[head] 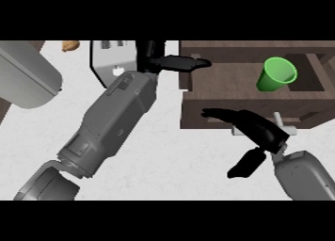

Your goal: Pick up the cup, place it into the drawer and close the drawer

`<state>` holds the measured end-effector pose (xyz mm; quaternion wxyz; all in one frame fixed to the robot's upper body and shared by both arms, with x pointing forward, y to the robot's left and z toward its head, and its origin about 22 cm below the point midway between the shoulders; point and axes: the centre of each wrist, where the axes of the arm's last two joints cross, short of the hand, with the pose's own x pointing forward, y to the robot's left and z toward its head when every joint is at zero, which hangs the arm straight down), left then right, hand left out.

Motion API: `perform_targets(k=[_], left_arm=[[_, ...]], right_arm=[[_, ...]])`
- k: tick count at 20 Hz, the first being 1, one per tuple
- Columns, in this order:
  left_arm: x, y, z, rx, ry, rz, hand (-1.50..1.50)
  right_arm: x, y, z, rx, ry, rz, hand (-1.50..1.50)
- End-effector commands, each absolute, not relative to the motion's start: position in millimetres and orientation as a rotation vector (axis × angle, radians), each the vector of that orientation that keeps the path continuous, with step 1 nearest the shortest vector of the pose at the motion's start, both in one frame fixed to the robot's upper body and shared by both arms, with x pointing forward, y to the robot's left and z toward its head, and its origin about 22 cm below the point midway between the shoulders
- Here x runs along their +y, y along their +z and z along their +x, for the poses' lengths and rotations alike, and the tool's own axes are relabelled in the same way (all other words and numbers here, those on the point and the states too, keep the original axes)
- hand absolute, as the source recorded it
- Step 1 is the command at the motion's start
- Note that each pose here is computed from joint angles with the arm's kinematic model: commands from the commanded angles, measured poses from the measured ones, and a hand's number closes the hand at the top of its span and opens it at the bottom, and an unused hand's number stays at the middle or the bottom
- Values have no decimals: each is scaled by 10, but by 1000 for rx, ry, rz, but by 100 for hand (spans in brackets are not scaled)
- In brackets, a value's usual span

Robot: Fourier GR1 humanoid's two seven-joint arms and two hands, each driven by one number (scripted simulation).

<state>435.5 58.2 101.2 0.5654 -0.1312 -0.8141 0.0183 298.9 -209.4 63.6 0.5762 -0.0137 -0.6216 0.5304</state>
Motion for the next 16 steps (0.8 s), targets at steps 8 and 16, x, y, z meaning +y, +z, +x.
perform_targets(k=[8, 16], left_arm=[[1018, 798, 4278, -1920, 97, -352, -150], [1302, 766, 4234, -1911, 65, -391, -150]], right_arm=[[-2229, -160, 3598, -1324, 1251, -151, 150], [-2620, 266, 4072, -1525, 1025, -273, 150]])
